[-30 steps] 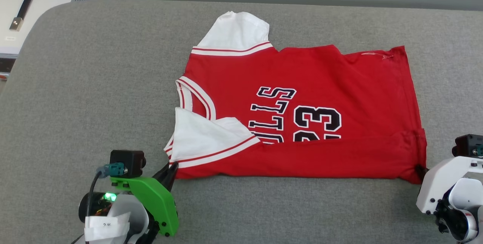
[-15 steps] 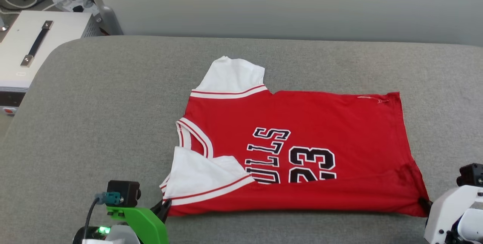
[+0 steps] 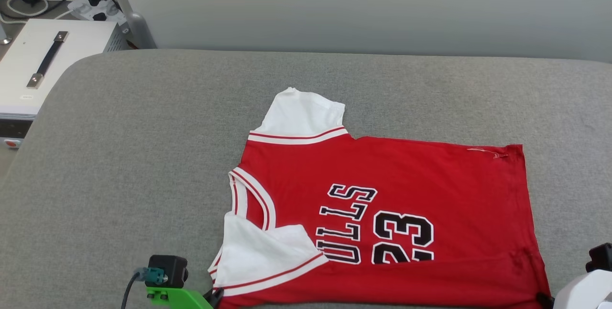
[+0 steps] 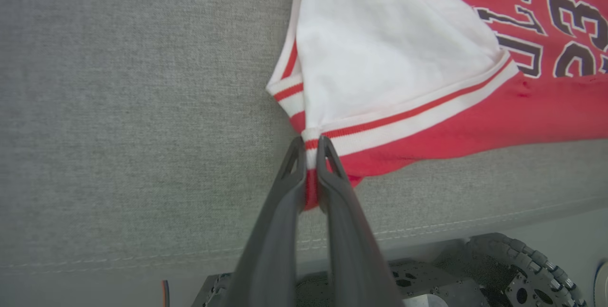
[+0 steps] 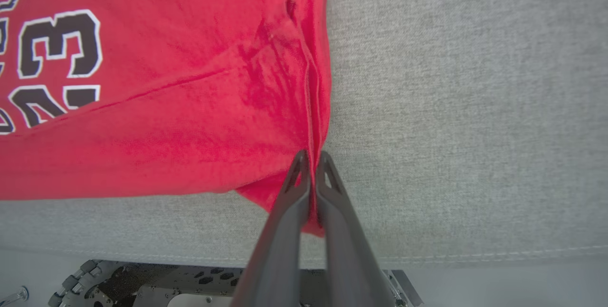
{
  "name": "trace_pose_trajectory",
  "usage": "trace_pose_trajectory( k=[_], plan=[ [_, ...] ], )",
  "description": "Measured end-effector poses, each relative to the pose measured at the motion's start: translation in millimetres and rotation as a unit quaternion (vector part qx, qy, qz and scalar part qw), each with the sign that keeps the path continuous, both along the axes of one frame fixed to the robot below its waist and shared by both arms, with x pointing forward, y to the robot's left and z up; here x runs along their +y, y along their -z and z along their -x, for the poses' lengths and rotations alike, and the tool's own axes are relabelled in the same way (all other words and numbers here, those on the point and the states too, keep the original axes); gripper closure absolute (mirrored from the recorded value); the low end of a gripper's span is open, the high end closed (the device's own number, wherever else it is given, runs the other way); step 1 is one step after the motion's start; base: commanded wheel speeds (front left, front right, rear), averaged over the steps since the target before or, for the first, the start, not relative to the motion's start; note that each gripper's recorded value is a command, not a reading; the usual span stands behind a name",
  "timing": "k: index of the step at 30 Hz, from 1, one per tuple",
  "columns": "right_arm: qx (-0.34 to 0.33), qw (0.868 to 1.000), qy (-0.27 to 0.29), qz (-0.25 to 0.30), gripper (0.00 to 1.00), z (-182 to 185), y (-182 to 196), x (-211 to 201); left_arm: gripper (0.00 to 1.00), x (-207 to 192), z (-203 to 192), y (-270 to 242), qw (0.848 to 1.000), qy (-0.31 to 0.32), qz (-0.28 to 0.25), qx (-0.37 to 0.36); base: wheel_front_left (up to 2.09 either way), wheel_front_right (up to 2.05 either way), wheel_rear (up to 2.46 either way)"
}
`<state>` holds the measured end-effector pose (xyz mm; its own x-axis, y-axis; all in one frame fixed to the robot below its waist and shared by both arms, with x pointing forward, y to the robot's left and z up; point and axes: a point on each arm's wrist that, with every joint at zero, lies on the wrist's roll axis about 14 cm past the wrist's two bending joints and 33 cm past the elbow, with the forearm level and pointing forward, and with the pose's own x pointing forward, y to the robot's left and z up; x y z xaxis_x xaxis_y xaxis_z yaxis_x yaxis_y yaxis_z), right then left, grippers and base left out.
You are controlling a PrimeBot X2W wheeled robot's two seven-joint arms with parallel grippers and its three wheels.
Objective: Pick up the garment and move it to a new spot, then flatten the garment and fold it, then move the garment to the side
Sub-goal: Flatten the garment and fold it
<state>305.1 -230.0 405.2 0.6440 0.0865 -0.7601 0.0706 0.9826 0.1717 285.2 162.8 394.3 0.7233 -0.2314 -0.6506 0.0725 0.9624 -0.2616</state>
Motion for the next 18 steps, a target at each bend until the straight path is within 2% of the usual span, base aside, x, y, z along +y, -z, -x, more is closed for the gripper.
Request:
trace_pose_trajectory(
  k=[14,15,16,17,18],
  plan=[
    [0.047,0.999,0.001,-0.010,1.00,3,34,6,1.00,0,2,34,0.999,-0.002,0.000,0.045,0.00,0.00,0.00],
    [0.048,0.999,0.000,-0.010,1.00,3,34,6,0.79,-1,3,34,0.999,-0.002,0.000,0.045,0.00,0.00,0.00],
    [0.047,0.999,0.000,-0.009,0.91,3,34,5,0.53,0,2,34,0.999,-0.002,0.001,0.044,0.00,0.00,0.00],
    [0.045,0.999,0.000,-0.009,0.00,2,33,5,0.00,0,2,34,0.999,-0.004,0.000,0.042,0.00,0.00,0.00],
    [0.042,0.999,0.001,-0.009,0.00,2,33,5,0.00,0,1,33,0.999,-0.005,0.000,0.038,0.00,0.00,0.00]
  ],
)
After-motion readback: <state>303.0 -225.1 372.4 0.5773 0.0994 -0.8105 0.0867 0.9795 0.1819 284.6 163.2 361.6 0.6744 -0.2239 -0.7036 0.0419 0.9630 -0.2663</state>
